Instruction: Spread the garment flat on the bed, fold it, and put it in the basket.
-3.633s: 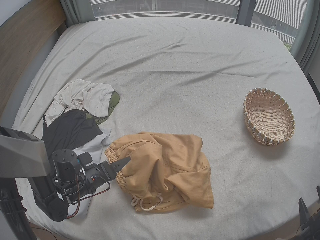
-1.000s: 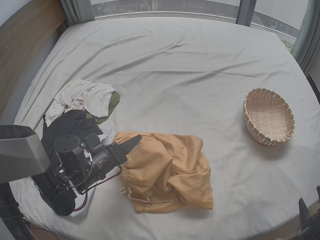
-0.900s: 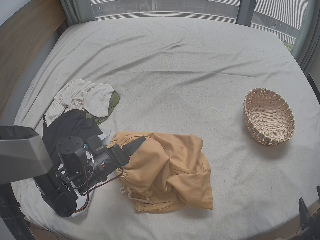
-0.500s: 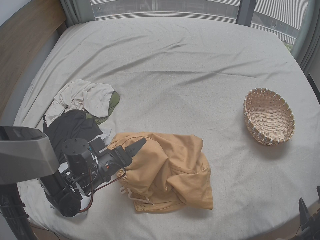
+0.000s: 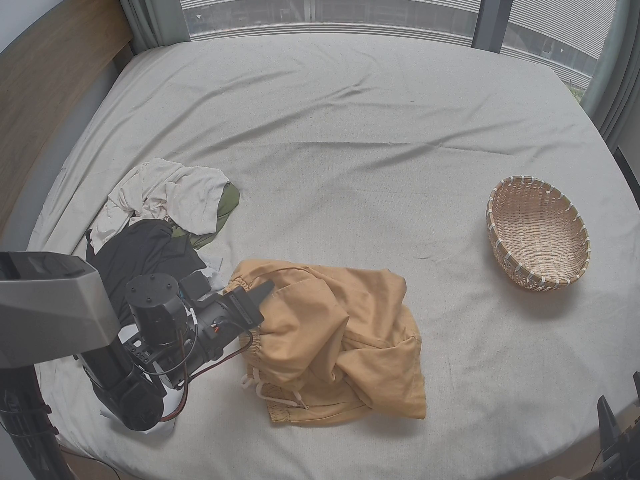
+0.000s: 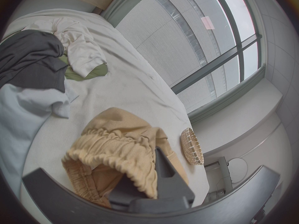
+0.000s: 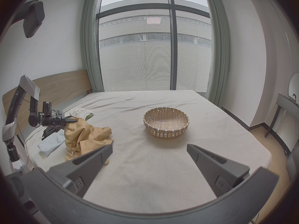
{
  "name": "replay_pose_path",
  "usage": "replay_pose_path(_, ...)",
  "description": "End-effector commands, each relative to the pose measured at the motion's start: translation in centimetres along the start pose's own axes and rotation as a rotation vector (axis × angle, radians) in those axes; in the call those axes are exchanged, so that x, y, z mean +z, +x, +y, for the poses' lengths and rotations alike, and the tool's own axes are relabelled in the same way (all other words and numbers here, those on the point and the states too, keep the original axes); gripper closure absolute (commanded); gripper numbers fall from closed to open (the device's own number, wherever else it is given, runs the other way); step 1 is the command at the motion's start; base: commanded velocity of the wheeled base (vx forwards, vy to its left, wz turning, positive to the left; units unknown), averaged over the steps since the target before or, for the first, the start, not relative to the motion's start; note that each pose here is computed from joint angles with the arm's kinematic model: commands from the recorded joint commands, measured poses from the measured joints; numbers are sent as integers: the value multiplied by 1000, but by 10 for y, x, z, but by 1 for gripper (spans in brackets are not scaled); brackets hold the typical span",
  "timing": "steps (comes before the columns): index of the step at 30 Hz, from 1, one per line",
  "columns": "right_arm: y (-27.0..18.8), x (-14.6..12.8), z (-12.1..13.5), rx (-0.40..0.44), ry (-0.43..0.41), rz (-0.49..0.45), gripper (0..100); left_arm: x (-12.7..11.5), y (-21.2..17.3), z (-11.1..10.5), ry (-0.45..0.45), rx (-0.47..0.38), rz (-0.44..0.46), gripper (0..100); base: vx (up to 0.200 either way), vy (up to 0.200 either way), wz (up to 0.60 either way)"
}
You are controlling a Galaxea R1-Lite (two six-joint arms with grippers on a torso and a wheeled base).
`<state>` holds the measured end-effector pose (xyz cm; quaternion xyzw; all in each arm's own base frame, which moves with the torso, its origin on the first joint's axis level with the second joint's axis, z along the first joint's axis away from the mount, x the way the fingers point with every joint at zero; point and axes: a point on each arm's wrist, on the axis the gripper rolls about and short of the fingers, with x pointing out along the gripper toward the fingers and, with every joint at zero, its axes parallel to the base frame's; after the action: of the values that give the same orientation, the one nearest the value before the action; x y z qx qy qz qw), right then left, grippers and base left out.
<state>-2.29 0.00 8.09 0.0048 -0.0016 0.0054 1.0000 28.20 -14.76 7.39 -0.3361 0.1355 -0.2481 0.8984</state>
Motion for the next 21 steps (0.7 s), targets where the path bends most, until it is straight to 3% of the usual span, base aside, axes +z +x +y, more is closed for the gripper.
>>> replay_pose_path(1, 0, -5, 0, 0, 0, 5, 0, 31, -11, -30, -7, -112, -96, 100, 0, 0, 0)
replay_pose_path(9, 0, -5, 0, 0, 0, 5, 0, 74, -48, -65, 53, -350, -112, 100, 0, 0, 0)
replay_pose_path(15, 0, -5, 0, 1, -5, 6, 0, 102, -77, -74, 125, -429, -109, 100, 0, 0, 0)
replay_pose_path(21, 0, -5, 0, 3, -13, 9, 0, 100, -83, -73, 171, -399, -37, 100, 0, 0, 0)
